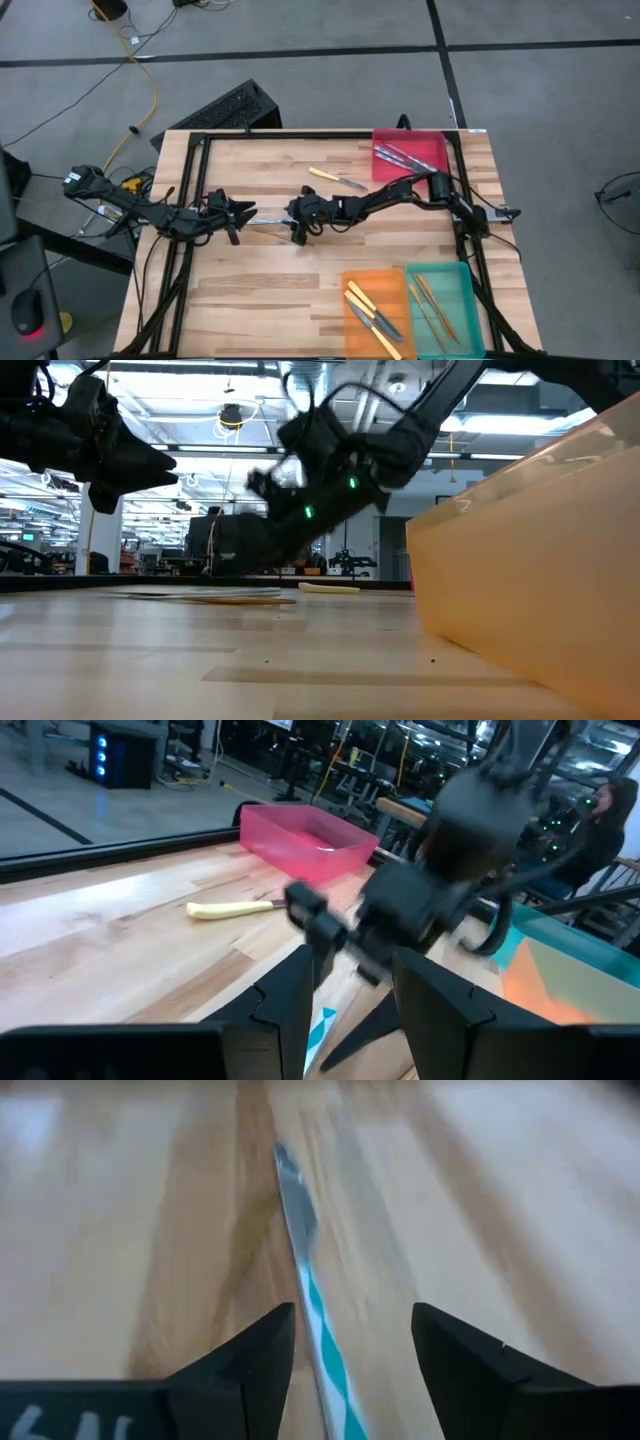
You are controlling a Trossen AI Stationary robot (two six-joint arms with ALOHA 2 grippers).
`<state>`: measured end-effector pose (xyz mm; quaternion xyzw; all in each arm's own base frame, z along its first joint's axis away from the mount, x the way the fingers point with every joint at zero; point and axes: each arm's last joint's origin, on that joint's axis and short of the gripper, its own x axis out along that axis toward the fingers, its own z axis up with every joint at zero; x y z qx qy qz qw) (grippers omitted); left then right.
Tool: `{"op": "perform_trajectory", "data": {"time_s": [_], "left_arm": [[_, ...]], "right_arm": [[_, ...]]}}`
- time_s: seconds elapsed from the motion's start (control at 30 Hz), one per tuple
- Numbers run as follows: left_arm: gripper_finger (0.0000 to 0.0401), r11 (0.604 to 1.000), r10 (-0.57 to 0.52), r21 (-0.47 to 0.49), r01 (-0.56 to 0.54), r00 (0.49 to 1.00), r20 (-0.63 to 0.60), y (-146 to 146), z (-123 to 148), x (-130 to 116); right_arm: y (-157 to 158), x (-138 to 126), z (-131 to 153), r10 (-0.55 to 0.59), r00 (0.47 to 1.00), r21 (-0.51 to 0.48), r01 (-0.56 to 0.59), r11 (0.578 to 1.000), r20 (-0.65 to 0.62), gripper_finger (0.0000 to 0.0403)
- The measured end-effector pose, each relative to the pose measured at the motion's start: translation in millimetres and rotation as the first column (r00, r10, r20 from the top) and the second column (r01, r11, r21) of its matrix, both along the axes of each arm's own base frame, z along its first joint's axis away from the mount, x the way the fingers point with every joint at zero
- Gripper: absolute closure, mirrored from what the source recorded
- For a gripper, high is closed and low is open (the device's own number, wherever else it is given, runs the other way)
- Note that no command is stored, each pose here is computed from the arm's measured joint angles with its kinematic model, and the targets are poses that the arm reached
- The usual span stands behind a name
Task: Sort silverware by color (type)
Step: Put the blue patterned knife into the red bin
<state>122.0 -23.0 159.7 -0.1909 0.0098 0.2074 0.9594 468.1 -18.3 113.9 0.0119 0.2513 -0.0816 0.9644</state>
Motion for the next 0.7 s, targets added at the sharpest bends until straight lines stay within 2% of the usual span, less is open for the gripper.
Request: {"op": "perform_trajectory", "data": {"time_s": [0.07,0.13,0.27,0.37,0.5,0.7], "left_arm": [[0.0279,1.000,0.000,0.000,0.000,1.000,0.000,0.0,0.0,0.0],[0.0279,1.000,0.000,-0.001,0.000,1.000,0.001,0.0,0.2,0.1],[0.0279,1.000,0.000,-0.001,0.000,1.000,0.000,0.0,0.2,0.1],[0.0279,1.000,0.000,-0.001,0.000,1.000,0.001,0.0,0.2,0.1],[0.0279,1.000,0.000,-0.002,0.000,1.000,0.001,0.0,0.3,0.0],[0.0279,1.000,0.000,-0.003,0.000,1.000,0.001,0.0,0.2,0.1]], "right_arm": [[-2.5,-2.5,-14.2,-0.015,0.998,0.026,0.016,1.000,-0.053,0.0178],[-3.5,-0.9,-24.4,-0.030,0.998,0.056,0.033,0.998,-0.053,0.0178],[-3.6,-1.0,-28.5,-0.071,0.996,0.114,0.077,0.990,-0.059,0.0180],[-0.8,-1.7,-29.6,-0.114,0.991,0.103,0.120,0.987,-0.069,0.0197],[-0.1,-2.3,-26.2,-0.147,0.987,0.089,0.152,0.984,-0.065,0.0251],[-0.8,-3.5,-26.3,-0.164,0.983,0.099,0.171,0.980,-0.078,0.0362]]}}
